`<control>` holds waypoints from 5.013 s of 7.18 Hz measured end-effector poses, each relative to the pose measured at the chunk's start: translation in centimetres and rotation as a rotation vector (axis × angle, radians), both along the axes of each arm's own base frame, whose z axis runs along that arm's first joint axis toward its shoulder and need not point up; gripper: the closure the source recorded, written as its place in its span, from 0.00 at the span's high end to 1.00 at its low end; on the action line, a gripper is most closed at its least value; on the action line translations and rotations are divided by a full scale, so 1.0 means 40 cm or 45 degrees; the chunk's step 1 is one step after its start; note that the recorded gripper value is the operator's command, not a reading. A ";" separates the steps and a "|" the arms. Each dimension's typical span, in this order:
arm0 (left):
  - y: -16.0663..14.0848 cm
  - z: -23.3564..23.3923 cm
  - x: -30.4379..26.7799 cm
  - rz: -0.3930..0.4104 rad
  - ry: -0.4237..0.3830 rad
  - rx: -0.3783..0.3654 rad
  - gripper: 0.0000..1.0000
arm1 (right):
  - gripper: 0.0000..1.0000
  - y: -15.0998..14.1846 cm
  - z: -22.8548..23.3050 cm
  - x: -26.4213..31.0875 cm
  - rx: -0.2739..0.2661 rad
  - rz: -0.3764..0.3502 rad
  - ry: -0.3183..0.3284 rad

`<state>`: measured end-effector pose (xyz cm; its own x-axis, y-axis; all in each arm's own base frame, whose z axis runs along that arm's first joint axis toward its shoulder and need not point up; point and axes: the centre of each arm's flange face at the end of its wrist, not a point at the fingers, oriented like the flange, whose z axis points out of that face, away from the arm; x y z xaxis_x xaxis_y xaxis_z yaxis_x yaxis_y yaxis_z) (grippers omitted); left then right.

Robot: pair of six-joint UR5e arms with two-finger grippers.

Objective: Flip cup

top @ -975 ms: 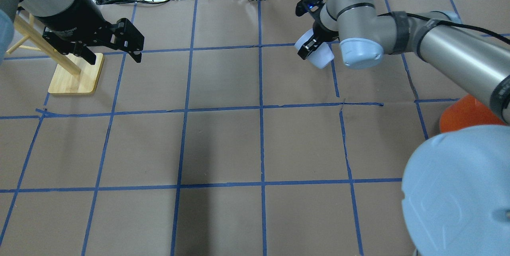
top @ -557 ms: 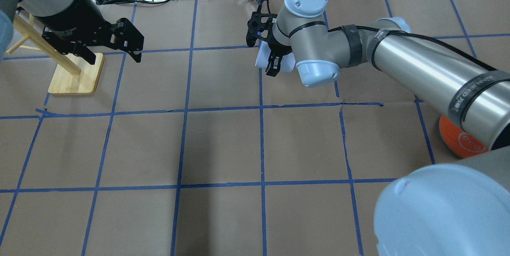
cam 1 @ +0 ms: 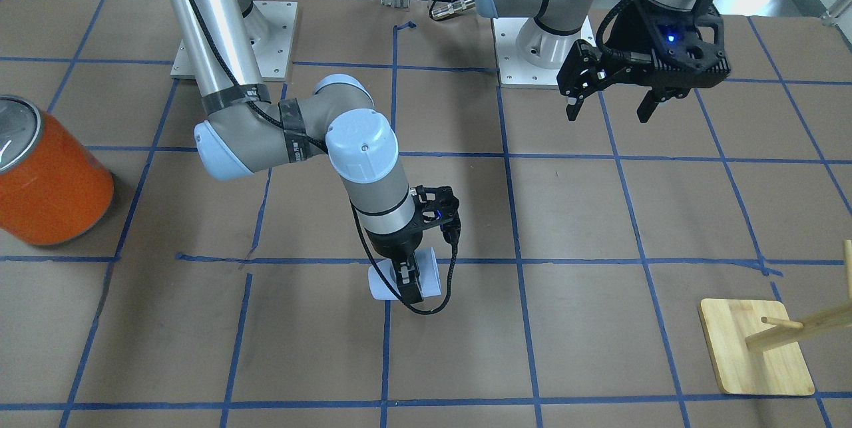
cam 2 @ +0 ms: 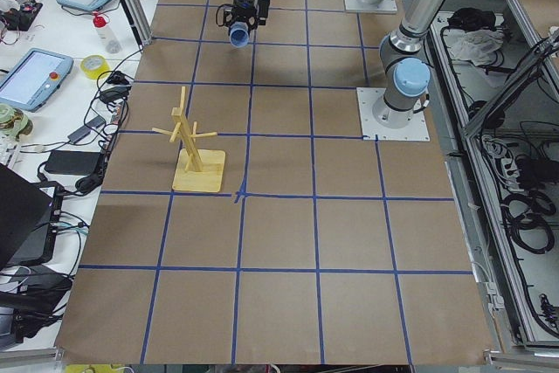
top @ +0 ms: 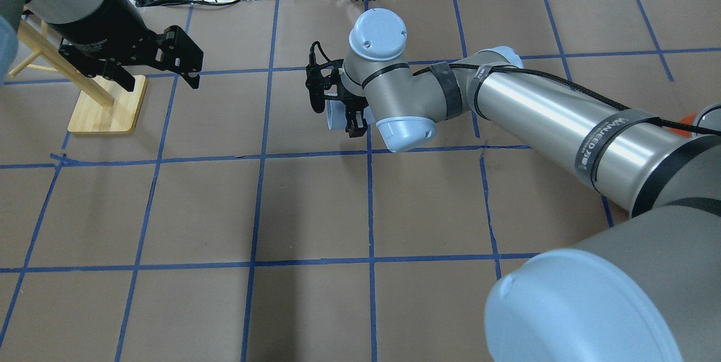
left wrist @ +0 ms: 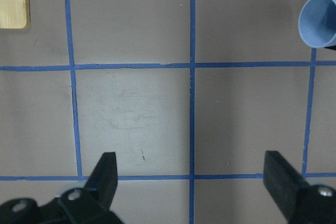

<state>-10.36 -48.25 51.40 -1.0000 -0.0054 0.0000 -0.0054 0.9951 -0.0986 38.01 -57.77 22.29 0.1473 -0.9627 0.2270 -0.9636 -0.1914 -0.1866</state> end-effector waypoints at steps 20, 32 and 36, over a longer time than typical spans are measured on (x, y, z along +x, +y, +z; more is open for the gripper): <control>-0.161 -0.361 -0.056 -0.012 0.427 0.133 1.00 | 1.00 0.219 0.671 -0.480 0.092 -1.545 -0.063; -0.233 -0.785 -0.147 0.017 1.008 0.183 0.88 | 1.00 0.227 0.734 -0.605 0.265 -2.331 -0.163; -0.279 -0.806 -0.153 0.202 1.017 0.234 0.87 | 1.00 0.218 0.730 -0.648 0.267 -2.365 -0.157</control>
